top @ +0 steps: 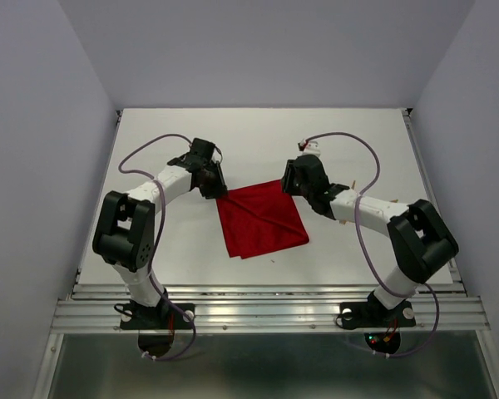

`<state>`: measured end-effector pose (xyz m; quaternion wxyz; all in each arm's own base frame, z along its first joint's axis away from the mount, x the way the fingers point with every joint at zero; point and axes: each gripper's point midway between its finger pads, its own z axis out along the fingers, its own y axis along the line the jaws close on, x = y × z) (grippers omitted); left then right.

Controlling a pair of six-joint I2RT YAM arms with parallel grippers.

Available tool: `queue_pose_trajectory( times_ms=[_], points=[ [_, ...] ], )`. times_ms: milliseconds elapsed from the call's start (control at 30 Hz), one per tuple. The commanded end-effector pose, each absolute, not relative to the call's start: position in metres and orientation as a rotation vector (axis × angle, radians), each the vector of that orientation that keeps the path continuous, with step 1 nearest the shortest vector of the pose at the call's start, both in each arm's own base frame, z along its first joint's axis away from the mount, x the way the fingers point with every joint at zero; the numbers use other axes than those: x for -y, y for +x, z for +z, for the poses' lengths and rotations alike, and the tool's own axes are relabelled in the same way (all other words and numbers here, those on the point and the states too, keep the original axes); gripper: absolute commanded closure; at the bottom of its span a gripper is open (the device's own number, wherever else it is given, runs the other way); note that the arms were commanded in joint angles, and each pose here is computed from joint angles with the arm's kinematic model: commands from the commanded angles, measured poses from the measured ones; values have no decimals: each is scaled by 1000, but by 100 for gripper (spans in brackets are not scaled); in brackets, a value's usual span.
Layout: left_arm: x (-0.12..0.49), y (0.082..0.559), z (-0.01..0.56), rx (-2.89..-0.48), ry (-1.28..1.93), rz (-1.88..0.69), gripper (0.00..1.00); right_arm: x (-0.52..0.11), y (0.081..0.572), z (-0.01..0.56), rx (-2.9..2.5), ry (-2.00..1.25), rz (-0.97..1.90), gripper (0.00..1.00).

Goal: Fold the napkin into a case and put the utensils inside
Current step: Smooth out the upper triangle-folded napkin at the center of the board.

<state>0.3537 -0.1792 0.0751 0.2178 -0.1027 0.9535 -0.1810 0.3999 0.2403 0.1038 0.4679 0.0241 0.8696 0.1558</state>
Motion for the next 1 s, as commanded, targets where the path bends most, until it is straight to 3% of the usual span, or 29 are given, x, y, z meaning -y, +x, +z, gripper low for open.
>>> queue_pose_trajectory(
  times_ms=[0,233,433,967],
  points=[
    [196,370,81,-2611,-285,-565,65,-219,378,106,-2136,106,373,64],
    [203,378,77,-2612,-286,-573,66,-209,338,101,-2185,105,451,75],
    [203,382,74,-2614,-287,-558,66,-220,300,92,-2245,57,609,91],
    [198,376,84,-2585,-298,-508,67,-214,266,36,-2366,93,605,94]
  ],
)
